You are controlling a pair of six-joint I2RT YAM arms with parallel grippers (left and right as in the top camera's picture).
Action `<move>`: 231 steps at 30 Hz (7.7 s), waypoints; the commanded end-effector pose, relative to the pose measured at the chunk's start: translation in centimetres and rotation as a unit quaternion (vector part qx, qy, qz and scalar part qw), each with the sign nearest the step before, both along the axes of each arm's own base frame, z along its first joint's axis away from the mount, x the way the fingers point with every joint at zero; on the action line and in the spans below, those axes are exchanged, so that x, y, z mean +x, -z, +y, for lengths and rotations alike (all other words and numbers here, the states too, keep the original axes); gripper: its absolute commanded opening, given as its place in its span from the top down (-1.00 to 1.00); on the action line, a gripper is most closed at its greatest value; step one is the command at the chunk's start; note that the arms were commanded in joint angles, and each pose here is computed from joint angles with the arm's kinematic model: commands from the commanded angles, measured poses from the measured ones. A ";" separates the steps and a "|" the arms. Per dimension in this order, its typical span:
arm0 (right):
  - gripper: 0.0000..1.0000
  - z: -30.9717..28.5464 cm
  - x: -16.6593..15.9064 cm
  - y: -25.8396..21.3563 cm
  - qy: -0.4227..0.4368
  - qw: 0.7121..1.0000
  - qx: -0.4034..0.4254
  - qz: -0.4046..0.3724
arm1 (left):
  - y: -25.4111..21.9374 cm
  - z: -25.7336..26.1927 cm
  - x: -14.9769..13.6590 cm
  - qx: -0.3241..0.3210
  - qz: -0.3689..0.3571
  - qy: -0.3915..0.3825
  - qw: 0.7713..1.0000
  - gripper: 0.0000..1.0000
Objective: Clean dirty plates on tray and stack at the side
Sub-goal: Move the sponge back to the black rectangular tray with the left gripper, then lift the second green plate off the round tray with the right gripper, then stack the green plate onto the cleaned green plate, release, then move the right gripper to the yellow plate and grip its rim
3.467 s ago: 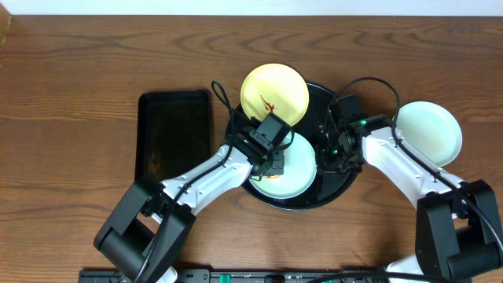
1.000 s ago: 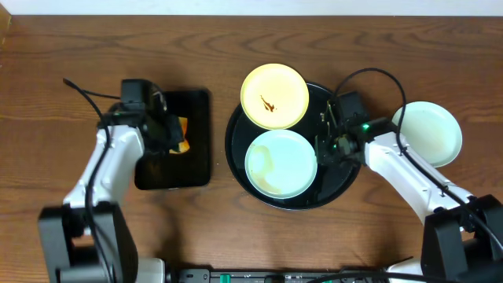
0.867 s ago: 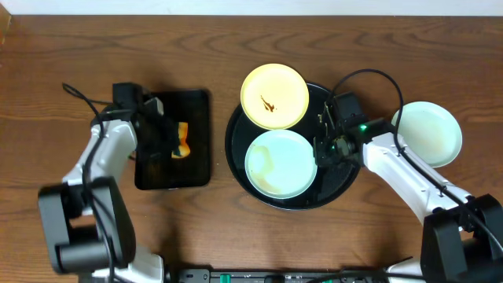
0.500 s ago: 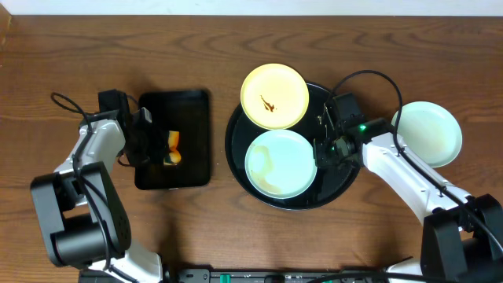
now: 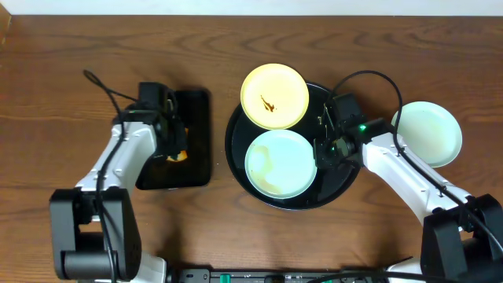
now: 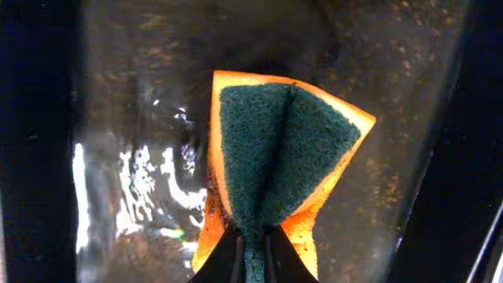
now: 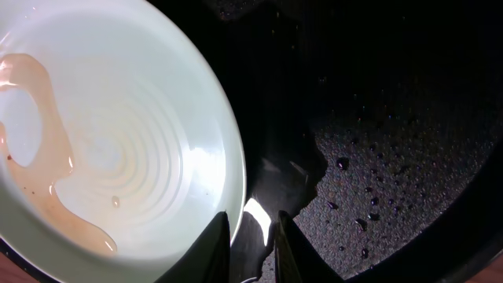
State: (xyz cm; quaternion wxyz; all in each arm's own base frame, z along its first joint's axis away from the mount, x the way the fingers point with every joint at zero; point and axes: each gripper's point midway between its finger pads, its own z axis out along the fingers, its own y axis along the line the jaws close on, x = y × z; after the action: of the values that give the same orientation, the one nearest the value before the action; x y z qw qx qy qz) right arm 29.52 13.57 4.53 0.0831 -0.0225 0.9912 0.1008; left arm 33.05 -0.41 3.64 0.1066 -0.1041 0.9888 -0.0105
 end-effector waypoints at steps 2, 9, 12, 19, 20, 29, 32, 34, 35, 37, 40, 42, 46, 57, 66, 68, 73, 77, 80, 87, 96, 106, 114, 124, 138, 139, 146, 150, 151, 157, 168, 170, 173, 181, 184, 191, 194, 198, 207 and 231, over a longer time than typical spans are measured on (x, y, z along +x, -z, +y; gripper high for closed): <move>0.64 0.3 0.0 0.1 -0.004 1.000 -0.002 0.002 | 2.1 0.4 -1.0 0.034 0.034 -0.001 0.999 0.85; 0.64 0.2 -0.2 0.1 -0.004 1.000 -0.003 0.006 | 2.8 0.3 -1.9 0.030 0.059 -0.003 0.998 0.85; 0.64 0.3 -0.2 0.1 -0.004 1.000 -0.003 0.006 | 2.3 0.2 -1.9 0.029 0.054 -0.003 0.998 0.84; 0.37 1.3 -0.1 -0.1 -0.010 1.000 0.025 0.007 | 0.2 0.2 -1.3 0.027 0.021 -0.004 0.999 0.82; 0.35 1.4 -0.1 -0.2 -0.010 1.000 0.028 0.006 | 0.2 0.2 -1.3 0.027 0.020 -0.005 0.999 0.80; 0.38 1.1 -0.4 0.8 -0.010 1.000 0.022 0.004 | 0.2 0.2 -1.5 0.027 0.024 -0.004 0.999 0.77; 0.35 1.0 -0.8 2.0 -0.003 1.000 0.026 0.003 | 0.2 0.2 -1.5 0.027 0.024 -0.004 0.999 0.77; 0.33 0.9 -1.1 3.0 0.009 0.999 0.031 0.001 | 0.2 0.2 -1.5 0.027 0.024 -0.004 0.999 0.77; 0.33 1.0 -1.3 3.5 0.012 0.999 0.037 0.000 | 0.2 0.2 -1.5 0.027 0.024 -0.004 0.999 0.77; 0.34 0.9 -1.7 4.4 0.023 0.999 0.041 -0.002 | 0.2 0.2 -1.5 0.027 0.024 -0.004 0.999 0.77; 0.42 0.6 -2.3 5.5 0.038 0.998 0.045 -0.002 | 0.2 0.2 -1.5 0.027 0.024 -0.004 0.999 0.77; 0.51 0.5 -2.5 5.9 0.047 0.998 0.048 -0.001 | 0.2 0.2 -1.5 0.027 0.024 -0.004 0.999 0.77; 0.98 0.5 -2.7 6.0 0.048 0.998 0.047 0.000 | 0.2 0.2 -1.5 0.027 0.024 -0.004 0.999 0.77; 0.98 0.3 -0.2 3.3 0.041 0.996 0.060 -0.049 | 0.2 0.2 -1.6 0.028 0.026 -0.004 0.999 0.77; 0.97 -2.8 2.5 -4.5 -0.005 0.983 -0.015 -0.185 | 0.2 0.2 -1.6 0.028 0.025 -0.004 0.999 0.76; 0.97 -3.6 3.0 -6.3 -0.011 0.974 -0.038 -0.222 | 0.2 0.2 -1.6 0.028 0.025 -0.004 0.999 0.76; 0.97 -5.3 3.9 -9.9 -0.045 0.949 -0.101 -0.295 | 0.2 0.2 -1.6 0.028 0.025 -0.004 0.999 0.75; 0.98 -6.7 4.1 -11.2 -0.078 0.927 -0.178 -0.320 | 0.2 0.2 -1.5 0.027 0.023 -0.004 0.999 0.75; 0.97 -6.8 4.3 -11.9 -0.078 0.915 -0.212 -0.335 | 0.2 0.2 -1.5 0.027 0.024 -0.004 0.999 0.76; 0.97 -5.4 4.3 -13.8 -0.081 0.883 -0.270 -0.374 | 0.2 0.2 -1.5 0.027 0.024 -0.004 0.999 0.75; 0.98 -4.0 3.6 -17.4 -0.090 0.819 -0.370 -0.429 | 0.2 0.2 -1.5 0.027 0.024 -0.004 0.999 0.76; 0.98 -2.9 3.7 -19.0 -0.103 0.795 -0.388 -0.454 | 0.2 0.2 -1.5 0.027 0.023 -0.004 0.999 0.75; 0.98 -3.1 3.7 -18.9 -0.079 0.802 -0.376 -0.457 | 0.2 0.2 -1.5 0.027 0.023 -0.004 0.999 0.75; 0.98 -7.4 3.4 -14.7 0.073 0.876 -0.275 -0.389 | 0.2 0.2 -1.5 0.027 0.023 -0.004 0.999 0.75; 0.98 -19.1 4.4 -12.3 0.269 0.919 -0.089 -0.274 | 0.2 0.2 -1.5 0.027 0.024 -0.006 0.999 0.75; 0.98 -20.2 4.3 -12.3 0.286 0.915 -0.087 -0.272 | 0.2 0.2 -1.5 0.027 0.024 -0.006 0.999 0.76; 0.98 -27.5 2.6 -11.4 0.403 0.873 -0.104 -0.254 | 0.2 0.2 -1.5 0.027 0.024 -0.006 0.999 0.75; 0.98 -30.4 1.9 -9.9 0.465 0.848 -0.101 -0.233 | 0.2 0.2 -1.5 0.027 0.024 -0.006 0.999 0.75; 0.98 -30.8 1.8 -9.5 0.474 0.844 -0.100 -0.228 | 0.2 0.2 -1.5 0.027 0.024 -0.006 0.999 0.75; 0.97 -32.5 2.8 -7.7 0.495 0.834 -0.100 -0.222 | 0.2 0.2 -1.6 0.027 0.026 -0.006 0.999 0.75; 0.09 -32.4 4.3 -7.3 0.484 0.839 -0.082 -0.236 | 0.2 0.2 -1.6 0.027 0.026 -0.006 0.999 0.76; 0.07 -30.6 5.5 -7.7 0.454 0.856 -0.033 -0.246 | 0.3 0.2 -1.6 0.027 0.026 -0.006 0.999 0.75; 0.12 -26.6 7.4 -8.5 0.384 0.884 0.061 -0.259 | 0.3 0.2 -1.6 0.027 0.026 -0.006 0.999 0.75; 0.14 -14.3 8.4 -9.4 0.165 0.943 0.166 -0.237 | 0.3 0.2 -1.7 0.027 0.028 -0.006 0.999 0.75; 0.17 -11.1 8.2 -10.4 0.104 0.960 0.137 -0.222 | 0.3 0.2 -1.7 0.027 0.028 -0.006 0.999 0.76; -0.03 -5.7 8.6 -15.0 -0.015 0.973 0.041 -0.227 | 0.3 0.2 -1.7 0.027 0.027 -0.006 0.999 0.75; -0.04 -3.3 9.7 -15.5 -0.051 0.968 0.012 -0.244 | 0.3 0.2 -1.7 0.027 0.027 -0.006 0.999 0.75; -0.02 -0.4 11.7 -14.0 -0.071 0.962 -0.003 -0.262 | 0.3 0.2 -1.7 0.027 0.028 -0.006 0.999 0.75; 0.02 2.0 15.8 -5.6 -0.016 0.976 0.012 -0.218 | 0.3 0.2 -1.7 0.027 0.028 -0.006 0.999 0.75; 0.98 4.8 14.5 3.9 0.013 0.993 0.056 -0.107 | 0.3 0.2 -1.7 0.027 0.028 -0.006 0.999 0.75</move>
State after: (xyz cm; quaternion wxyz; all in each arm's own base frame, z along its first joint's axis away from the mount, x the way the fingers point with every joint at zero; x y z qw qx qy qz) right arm 44.87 18.02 1.22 0.2078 -0.0131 0.9656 0.1560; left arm 31.59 -0.41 3.18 0.0796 -0.1069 0.9910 0.0124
